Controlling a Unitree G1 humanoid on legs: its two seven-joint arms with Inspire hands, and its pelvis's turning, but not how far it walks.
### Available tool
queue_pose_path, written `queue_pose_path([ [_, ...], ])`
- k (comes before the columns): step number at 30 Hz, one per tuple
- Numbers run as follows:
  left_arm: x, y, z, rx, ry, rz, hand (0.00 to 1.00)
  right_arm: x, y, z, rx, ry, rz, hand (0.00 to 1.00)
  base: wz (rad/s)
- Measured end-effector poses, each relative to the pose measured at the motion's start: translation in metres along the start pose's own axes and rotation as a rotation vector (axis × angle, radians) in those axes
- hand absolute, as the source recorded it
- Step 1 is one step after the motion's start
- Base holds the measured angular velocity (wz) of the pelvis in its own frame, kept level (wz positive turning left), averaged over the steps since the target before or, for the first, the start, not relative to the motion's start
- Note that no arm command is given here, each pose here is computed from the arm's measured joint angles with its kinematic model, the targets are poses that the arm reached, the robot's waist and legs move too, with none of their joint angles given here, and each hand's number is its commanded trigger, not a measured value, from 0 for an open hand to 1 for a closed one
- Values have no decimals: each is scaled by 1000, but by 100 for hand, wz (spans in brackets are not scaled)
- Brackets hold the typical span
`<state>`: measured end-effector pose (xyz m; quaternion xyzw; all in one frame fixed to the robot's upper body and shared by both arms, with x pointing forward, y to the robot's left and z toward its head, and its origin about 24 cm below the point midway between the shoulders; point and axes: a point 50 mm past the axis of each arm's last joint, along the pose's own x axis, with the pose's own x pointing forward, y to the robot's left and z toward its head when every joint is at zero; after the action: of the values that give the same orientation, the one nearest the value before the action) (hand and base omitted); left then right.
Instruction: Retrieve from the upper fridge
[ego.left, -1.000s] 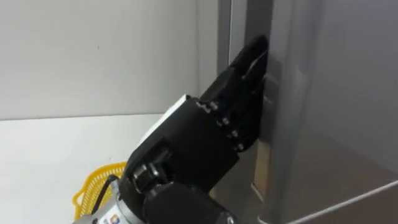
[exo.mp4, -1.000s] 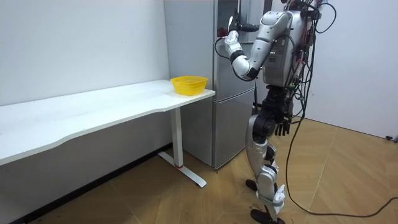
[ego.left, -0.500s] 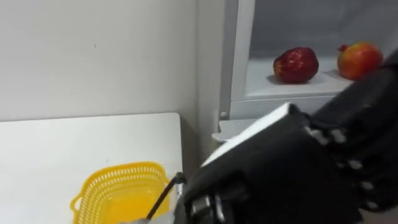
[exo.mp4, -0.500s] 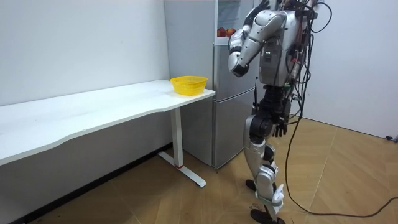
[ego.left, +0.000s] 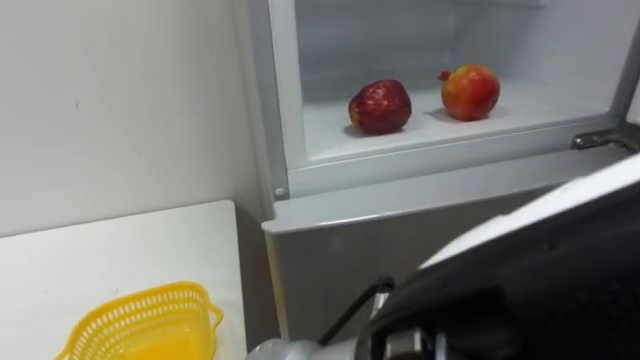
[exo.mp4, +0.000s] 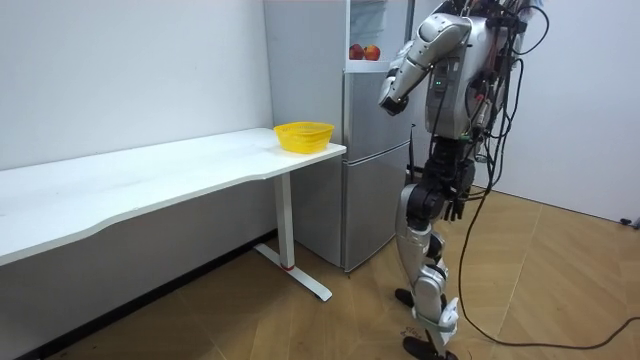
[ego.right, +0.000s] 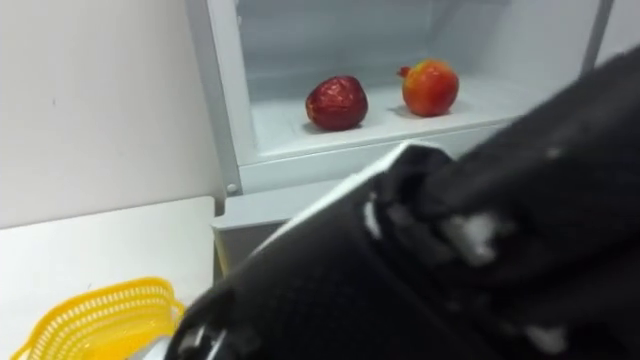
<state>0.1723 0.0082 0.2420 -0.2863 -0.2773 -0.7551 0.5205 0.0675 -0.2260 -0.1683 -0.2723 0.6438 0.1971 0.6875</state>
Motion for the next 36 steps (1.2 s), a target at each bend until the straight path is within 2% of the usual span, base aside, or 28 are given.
queue_pose_path([
  [10,2,-1,-4,-25,-14,-13,0,0,1,-1,-16,5,5,0,-9],
  [16,0,-1,2,2,-20,-29,0,0,3,-3,13,-1,14,0,-13],
  [19,-8,-3,15,74,-8,-18,0,0,3,-3,18,-8,11,0,-3],
  [22,-28,-5,38,194,-6,66,0,0,7,-14,81,2,1,0,-6],
  [24,-46,-7,56,298,4,173,0,0,12,-24,134,14,-5,0,2],
  [27,-81,-8,95,587,40,479,0,-1,21,-46,235,54,-21,0,7],
  [28,-87,-9,100,640,49,534,0,-2,23,-49,251,60,-24,0,16],
  [30,-112,-16,116,840,108,781,0,-3,30,-60,303,80,-42,0,18],
  [31,-117,-17,120,885,118,839,0,-3,32,-62,315,83,-47,0,23],
  [33,-134,-26,137,1078,122,1045,0,-4,35,-67,361,94,-73,0,17],
  [34,-139,-29,141,1120,122,1099,0,-4,35,-68,375,94,-82,0,25],
  [36,-155,-42,153,1253,123,1288,0,-5,39,-72,405,100,-101,0,31],
])
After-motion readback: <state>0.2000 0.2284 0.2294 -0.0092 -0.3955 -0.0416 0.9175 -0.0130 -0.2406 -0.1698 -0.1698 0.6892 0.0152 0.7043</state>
